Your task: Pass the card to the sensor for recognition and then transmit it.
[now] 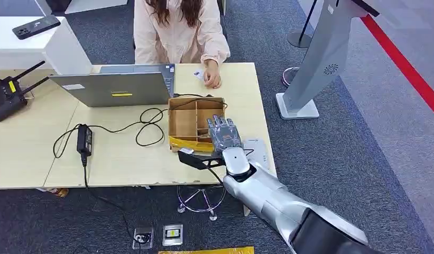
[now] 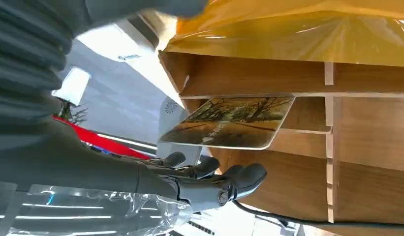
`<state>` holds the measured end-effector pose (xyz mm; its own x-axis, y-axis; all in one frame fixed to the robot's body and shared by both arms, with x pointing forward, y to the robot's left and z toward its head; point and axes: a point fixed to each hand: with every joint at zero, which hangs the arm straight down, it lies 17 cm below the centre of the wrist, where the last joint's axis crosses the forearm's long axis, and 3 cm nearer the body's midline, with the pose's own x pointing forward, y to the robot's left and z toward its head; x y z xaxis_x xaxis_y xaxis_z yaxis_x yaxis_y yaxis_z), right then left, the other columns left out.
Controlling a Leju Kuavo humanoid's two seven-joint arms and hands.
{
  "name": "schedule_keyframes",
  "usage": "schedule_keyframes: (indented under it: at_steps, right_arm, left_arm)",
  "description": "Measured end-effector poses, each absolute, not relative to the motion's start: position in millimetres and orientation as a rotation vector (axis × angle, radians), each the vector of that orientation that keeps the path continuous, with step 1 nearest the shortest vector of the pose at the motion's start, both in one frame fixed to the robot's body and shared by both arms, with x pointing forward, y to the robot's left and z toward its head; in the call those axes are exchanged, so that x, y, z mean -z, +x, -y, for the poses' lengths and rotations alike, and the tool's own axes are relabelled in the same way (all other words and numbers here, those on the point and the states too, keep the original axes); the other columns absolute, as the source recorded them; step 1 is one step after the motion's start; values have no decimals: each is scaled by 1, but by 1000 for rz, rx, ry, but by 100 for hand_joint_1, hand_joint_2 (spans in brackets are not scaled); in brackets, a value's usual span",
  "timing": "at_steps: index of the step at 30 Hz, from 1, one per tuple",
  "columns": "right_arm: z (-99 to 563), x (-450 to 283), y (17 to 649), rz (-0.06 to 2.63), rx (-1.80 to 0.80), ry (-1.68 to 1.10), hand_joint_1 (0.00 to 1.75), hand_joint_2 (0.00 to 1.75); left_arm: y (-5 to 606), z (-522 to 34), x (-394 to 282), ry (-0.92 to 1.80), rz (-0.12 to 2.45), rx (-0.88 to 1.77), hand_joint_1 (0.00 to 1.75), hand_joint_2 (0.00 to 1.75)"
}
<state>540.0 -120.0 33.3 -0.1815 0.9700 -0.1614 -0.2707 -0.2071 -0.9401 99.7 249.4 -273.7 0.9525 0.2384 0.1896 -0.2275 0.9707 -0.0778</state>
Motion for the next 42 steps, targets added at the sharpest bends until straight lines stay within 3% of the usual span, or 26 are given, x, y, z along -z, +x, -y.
schedule_keyframes:
  at_steps: [42]
  right_arm:
    - [116, -44, 546, 1057, -1540, -1025, 175, 175]
  left_arm:
    - [97, -248, 274, -55, 189, -215, 0, 0]
